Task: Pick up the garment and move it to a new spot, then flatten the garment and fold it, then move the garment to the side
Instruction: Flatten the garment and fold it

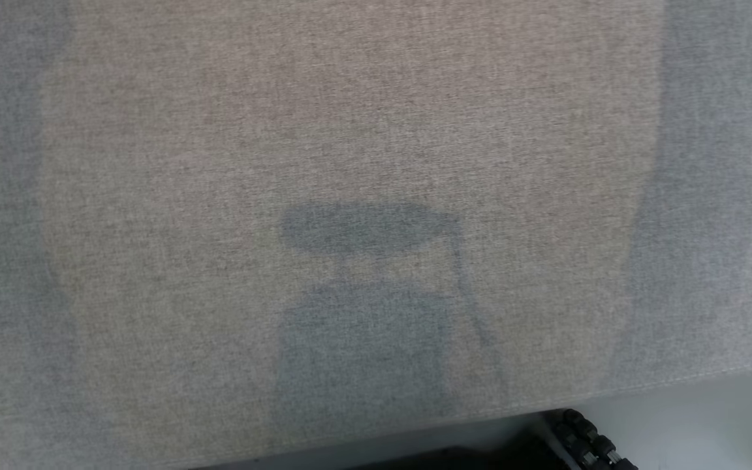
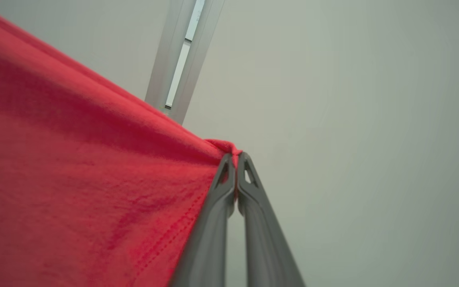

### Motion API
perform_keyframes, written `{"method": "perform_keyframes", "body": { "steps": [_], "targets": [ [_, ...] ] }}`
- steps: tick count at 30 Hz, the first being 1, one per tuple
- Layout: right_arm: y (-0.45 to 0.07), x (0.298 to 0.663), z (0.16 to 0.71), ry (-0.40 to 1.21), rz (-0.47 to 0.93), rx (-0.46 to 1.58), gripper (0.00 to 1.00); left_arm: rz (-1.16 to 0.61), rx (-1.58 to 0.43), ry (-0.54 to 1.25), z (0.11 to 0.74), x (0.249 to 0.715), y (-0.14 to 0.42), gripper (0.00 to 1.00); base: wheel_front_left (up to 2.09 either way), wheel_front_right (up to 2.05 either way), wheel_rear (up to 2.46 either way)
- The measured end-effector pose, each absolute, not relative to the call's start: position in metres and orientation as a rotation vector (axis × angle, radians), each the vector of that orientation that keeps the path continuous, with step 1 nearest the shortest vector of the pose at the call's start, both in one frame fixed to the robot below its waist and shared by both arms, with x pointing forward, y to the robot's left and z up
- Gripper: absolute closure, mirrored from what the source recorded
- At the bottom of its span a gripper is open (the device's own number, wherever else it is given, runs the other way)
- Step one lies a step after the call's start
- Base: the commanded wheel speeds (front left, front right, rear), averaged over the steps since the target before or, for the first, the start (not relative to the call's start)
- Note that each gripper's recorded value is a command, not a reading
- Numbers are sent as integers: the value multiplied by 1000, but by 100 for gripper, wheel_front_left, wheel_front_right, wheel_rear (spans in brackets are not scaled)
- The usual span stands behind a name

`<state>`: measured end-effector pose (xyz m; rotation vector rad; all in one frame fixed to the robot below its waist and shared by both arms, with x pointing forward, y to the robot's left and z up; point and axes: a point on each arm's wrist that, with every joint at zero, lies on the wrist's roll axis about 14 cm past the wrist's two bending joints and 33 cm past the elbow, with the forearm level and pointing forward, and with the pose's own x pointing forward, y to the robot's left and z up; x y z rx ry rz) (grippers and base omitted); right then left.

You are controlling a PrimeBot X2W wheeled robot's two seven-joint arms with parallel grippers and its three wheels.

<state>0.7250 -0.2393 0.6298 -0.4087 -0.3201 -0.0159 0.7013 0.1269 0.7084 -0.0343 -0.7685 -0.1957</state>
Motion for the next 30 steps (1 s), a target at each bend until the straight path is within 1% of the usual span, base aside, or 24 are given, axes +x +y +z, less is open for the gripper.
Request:
{"method": "perform_keyframes", "body": {
  "steps": [3, 6, 10, 15, 20, 21, 24, 30],
  "targets": [
    [-235, 727, 601, -264, 18, -428, 100, -196, -35, -695, 669, 695, 133, 100, 0, 0, 0],
    [-232, 726, 583, -228, 45, -427, 100, -198, -42, -619, 633, 682, 137, 100, 0, 0, 0],
    [-236, 715, 573, -179, 57, -414, 100, -179, -107, -547, 606, 649, 138, 100, 0, 0, 0],
    [-237, 689, 546, -34, 80, -386, 100, -108, -173, -445, 578, 600, 154, 100, 0, 0, 0],
    [-236, 645, 517, 120, 116, -334, 100, -43, -231, -329, 551, 545, 164, 100, 0, 0, 0],
    [-243, 622, 508, 178, 113, -322, 100, -24, -247, -285, 542, 524, 166, 100, 0, 0, 0],
    [-256, 585, 496, 254, 92, -287, 100, -16, -231, -228, 532, 494, 165, 100, 0, 0, 0],
    [-258, 511, 477, 346, 44, -144, 100, 37, -251, -127, 513, 439, 169, 100, 0, 0, 0]
  ]
}}
